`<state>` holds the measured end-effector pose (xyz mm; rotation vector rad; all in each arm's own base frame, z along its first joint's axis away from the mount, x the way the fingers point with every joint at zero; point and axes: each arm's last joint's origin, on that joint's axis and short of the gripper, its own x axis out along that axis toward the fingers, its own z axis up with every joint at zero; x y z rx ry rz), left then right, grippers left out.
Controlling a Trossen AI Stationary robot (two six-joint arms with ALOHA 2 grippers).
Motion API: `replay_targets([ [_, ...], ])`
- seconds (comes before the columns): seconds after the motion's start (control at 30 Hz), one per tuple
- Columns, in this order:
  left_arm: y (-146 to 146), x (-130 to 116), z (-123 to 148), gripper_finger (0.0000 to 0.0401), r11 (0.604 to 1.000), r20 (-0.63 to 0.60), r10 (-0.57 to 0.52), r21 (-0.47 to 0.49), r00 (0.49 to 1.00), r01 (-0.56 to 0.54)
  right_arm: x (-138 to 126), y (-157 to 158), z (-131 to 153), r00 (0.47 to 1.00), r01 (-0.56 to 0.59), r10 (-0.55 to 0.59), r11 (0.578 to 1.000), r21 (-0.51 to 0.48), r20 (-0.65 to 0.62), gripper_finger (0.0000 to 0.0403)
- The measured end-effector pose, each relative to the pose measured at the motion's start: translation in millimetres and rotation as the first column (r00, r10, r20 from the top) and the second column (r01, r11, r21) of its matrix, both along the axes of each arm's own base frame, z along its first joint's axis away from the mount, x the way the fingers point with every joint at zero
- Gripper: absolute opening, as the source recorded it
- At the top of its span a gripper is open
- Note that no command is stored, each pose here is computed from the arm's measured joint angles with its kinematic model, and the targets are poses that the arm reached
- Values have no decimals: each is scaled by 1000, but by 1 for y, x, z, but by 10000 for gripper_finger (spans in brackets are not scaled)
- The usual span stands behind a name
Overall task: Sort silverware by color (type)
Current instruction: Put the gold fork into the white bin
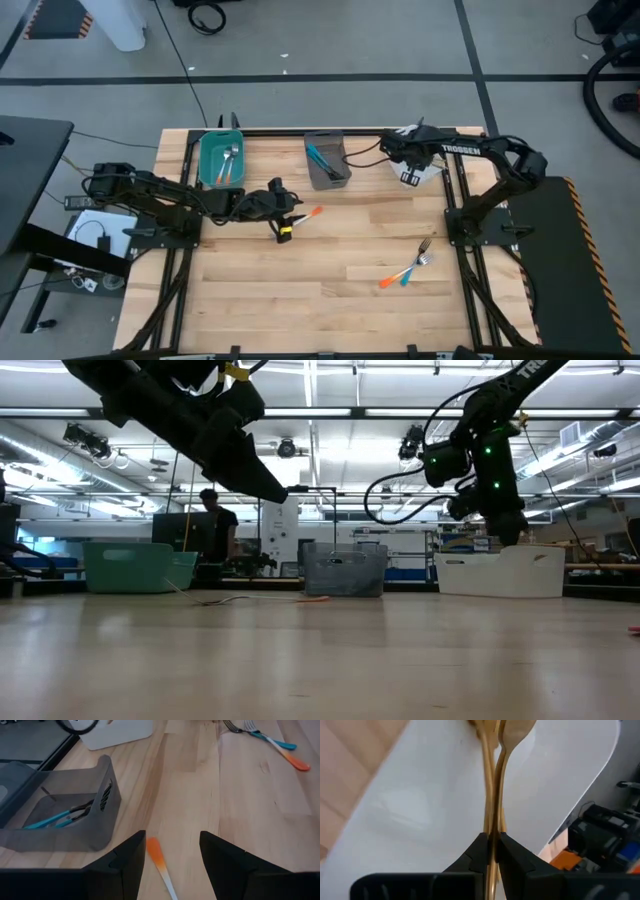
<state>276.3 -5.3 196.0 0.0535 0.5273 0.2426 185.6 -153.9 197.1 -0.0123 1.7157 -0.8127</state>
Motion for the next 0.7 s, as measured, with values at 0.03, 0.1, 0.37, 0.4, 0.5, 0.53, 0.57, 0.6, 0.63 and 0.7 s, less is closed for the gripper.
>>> replay_targets([
  [0.03,0,0,0,196,1000,3,0,0,1000,0,1,-2,2,1000,1,-1,1000,-3,8,39],
  [0.1,0,1,1,196,1000,11,0,0,1000,0,4,-7,5,1000,3,-3,1000,-5,12,39],
  [0.37,0,0,1,196,1000,6,0,0,1000,0,4,-19,23,996,69,-72,996,57,48,39],
  [0.4,0,0,1,196,1000,7,0,0,1000,0,2,-20,25,996,75,-79,995,64,50,39],
  [0.5,0,0,1,196,1000,8,0,-1,1000,0,-1,-25,25,992,94,-101,992,89,74,39],
  [0.53,0,0,1,196,1000,8,0,0,1000,0,-3,-27,24,992,96,-104,990,105,77,39],
  [0.57,0,0,1,196,1000,8,0,0,1000,0,-5,-28,24,992,96,-105,989,111,76,39],
  [0.6,0,0,1,196,1000,8,0,0,1000,0,-6,-30,23,991,102,-110,989,108,77,39],
  [0.63,0,0,1,196,1000,8,0,0,1000,0,-8,-31,23,990,108,-116,989,106,76,39],
  [0.7,0,0,1,196,1000,9,0,0,1000,0,-10,-34,21,989,116,-124,988,105,80,39],
])
